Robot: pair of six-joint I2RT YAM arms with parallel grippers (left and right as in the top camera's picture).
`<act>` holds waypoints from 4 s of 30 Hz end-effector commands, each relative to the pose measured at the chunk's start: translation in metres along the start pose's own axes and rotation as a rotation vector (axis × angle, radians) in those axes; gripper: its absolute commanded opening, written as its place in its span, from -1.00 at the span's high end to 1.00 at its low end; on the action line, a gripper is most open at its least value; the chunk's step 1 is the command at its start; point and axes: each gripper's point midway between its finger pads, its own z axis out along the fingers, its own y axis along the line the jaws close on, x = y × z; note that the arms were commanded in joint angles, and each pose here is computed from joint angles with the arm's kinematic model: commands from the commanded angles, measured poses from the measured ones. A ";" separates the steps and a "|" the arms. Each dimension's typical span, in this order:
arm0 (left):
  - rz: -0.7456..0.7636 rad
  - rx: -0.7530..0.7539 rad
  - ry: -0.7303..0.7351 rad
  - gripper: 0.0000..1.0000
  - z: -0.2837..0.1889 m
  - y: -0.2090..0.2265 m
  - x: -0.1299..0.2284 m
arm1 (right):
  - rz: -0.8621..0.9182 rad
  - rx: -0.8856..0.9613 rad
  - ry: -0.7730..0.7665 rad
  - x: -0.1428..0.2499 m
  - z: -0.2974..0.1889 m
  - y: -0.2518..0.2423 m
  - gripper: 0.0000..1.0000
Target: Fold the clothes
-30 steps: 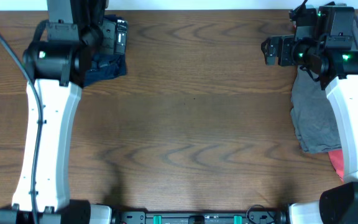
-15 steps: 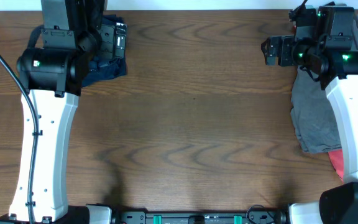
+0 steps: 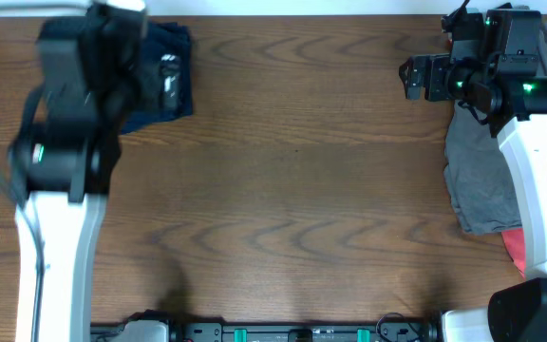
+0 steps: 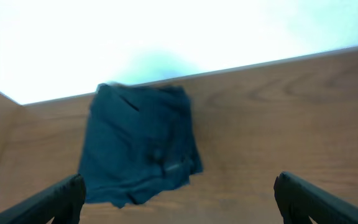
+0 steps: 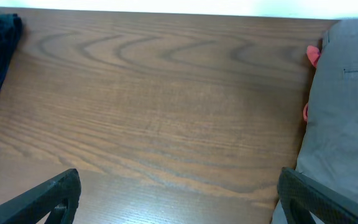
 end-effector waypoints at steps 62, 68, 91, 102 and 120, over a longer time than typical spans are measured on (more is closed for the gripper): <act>-0.166 0.008 -0.384 -0.96 0.000 -0.030 0.266 | -0.019 -0.008 -0.012 -0.005 -0.003 0.004 -0.99; -0.166 0.008 -0.384 -0.96 0.000 -0.030 0.266 | -0.019 -0.008 -0.012 -0.005 -0.003 0.004 -0.99; -0.166 0.008 -0.384 -0.96 0.000 -0.030 0.266 | -0.031 0.030 -0.066 -0.009 -0.023 0.003 -0.98; -0.166 0.008 -0.384 -0.96 0.000 -0.030 0.266 | -0.111 0.053 -0.435 0.038 -0.062 0.012 -0.99; -0.166 0.008 -0.384 -0.96 0.000 -0.030 0.266 | -0.182 0.019 -0.684 0.203 -0.057 0.024 -0.98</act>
